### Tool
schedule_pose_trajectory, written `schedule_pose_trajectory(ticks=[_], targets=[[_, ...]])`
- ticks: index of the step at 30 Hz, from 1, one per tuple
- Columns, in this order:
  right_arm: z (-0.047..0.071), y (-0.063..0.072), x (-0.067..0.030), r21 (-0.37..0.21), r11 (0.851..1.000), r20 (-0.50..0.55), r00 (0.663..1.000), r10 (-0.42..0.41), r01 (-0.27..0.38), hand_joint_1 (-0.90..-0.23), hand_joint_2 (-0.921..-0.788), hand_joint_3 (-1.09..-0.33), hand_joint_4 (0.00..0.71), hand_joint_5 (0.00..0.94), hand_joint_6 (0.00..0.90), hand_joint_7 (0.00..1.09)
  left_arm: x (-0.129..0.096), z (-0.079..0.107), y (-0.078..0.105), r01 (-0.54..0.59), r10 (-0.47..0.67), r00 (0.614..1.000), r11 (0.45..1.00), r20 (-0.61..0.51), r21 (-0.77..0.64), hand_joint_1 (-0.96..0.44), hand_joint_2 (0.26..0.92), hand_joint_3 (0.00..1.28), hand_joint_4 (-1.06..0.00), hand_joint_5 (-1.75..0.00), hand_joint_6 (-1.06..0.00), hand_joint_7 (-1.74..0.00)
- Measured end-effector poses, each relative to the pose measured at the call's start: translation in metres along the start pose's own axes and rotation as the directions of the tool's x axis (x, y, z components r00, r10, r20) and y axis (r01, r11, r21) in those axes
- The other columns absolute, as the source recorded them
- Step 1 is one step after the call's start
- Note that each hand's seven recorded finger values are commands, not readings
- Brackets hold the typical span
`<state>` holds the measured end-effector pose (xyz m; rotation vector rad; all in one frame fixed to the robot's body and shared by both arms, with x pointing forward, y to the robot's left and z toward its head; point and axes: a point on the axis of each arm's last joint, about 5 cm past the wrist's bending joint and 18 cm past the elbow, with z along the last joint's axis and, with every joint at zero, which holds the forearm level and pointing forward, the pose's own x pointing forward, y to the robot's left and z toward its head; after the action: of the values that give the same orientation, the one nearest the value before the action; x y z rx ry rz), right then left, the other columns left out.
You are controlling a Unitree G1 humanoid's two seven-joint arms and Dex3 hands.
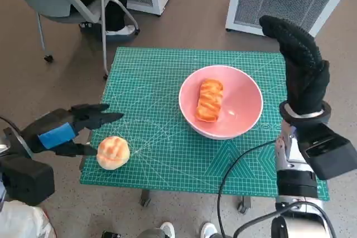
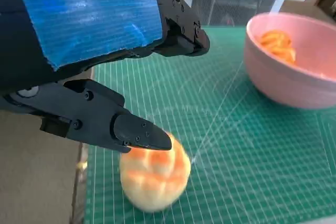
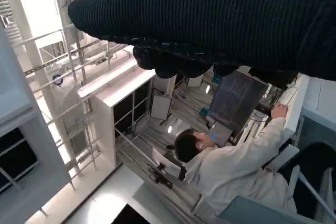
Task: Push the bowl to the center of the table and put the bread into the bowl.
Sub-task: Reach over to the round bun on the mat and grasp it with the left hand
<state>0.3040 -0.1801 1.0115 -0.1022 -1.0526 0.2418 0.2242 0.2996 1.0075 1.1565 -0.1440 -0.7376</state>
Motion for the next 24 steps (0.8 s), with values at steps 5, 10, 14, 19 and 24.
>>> schedule_pose_trajectory(ticks=[5,10,14,19,24], targets=[[0.0,0.0,-0.0002,0.009,1.0,0.001,1.0,-0.001,0.001,-0.628,-0.921,-0.731,0.357,0.0,0.099,0.56,0.001,-0.004,-0.009,0.03,-0.031,0.999,0.999,-0.026,-0.035,-0.16,0.9,0.01,-0.28,0.0,-0.34,0.0],[0.0,-0.001,-0.0001,0.01,1.0,-0.001,1.0,0.003,-0.003,-0.628,-0.921,-0.731,0.357,0.0,0.098,0.56,0.005,-0.005,-0.016,0.058,-0.059,0.998,0.997,-0.031,-0.04,-0.18,0.899,0.01,-0.28,0.0,-0.34,0.0],[0.0,-0.001,-0.0001,0.009,1.0,-0.002,1.0,0.005,-0.005,-0.628,-0.921,-0.732,0.357,0.0,0.097,0.56,0.008,-0.004,-0.022,0.086,-0.086,0.995,0.996,-0.054,-0.011,-0.19,0.899,0.01,-0.27,0.0,-0.34,0.0],[0.0,-0.001,0.0,0.008,1.0,-0.006,1.0,0.007,-0.007,-0.629,-0.921,-0.732,0.357,0.0,0.096,0.56,0.014,-0.004,-0.029,0.106,-0.107,0.992,0.994,-0.074,-0.007,-0.19,0.903,0.01,-0.25,0.0,-0.34,0.0],[0.0,-0.002,0.0,0.01,1.0,-0.011,1.0,0.01,-0.01,-0.63,-0.921,-0.732,0.357,0.0,0.095,0.56,0.019,-0.004,-0.037,0.115,-0.117,0.991,0.993,-0.068,-0.03,-0.19,0.905,0.01,-0.25,0.0,-0.33,0.0]])
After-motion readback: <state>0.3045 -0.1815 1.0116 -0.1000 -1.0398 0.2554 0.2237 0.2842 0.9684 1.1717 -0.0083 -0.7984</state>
